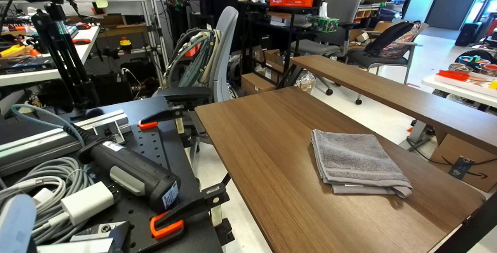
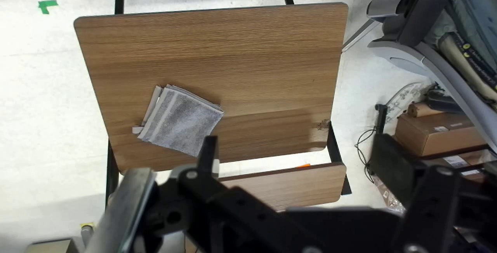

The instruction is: Move the towel

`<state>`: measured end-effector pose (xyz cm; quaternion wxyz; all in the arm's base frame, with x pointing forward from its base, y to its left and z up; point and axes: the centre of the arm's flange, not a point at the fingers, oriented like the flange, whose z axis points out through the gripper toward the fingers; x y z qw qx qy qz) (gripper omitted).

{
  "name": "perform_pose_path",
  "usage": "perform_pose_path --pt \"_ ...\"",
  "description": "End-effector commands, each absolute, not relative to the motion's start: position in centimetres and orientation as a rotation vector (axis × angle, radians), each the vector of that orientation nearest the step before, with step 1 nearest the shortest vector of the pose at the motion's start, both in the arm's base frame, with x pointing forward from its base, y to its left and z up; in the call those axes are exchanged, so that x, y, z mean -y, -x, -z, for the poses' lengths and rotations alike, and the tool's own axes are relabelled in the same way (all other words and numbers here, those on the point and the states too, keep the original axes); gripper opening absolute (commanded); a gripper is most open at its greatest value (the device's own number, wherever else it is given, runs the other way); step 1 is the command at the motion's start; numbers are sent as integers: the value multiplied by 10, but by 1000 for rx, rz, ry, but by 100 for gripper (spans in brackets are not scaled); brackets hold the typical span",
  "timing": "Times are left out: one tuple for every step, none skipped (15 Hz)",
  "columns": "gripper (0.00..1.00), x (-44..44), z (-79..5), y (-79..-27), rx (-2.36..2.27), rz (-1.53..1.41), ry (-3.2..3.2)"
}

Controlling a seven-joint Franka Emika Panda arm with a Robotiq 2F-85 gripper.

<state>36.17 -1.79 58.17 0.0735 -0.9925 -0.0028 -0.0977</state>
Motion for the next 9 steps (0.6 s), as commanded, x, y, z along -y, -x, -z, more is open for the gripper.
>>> perform_pose_path --pt "100 18 -582 -362 8 293 2980" --pt "100 18 -582 -362 8 293 2980" --pt "100 18 -582 -362 8 293 2980" --pt "100 18 -582 -362 8 293 2980" --pt "100 18 -582 -362 8 293 2980" --pt "100 18 -582 -362 8 293 2980" --pt "100 18 -582 -362 8 293 2980" --pt "100 18 -582 -362 8 293 2980" --pt "100 15 -577 -366 -27 332 2966"
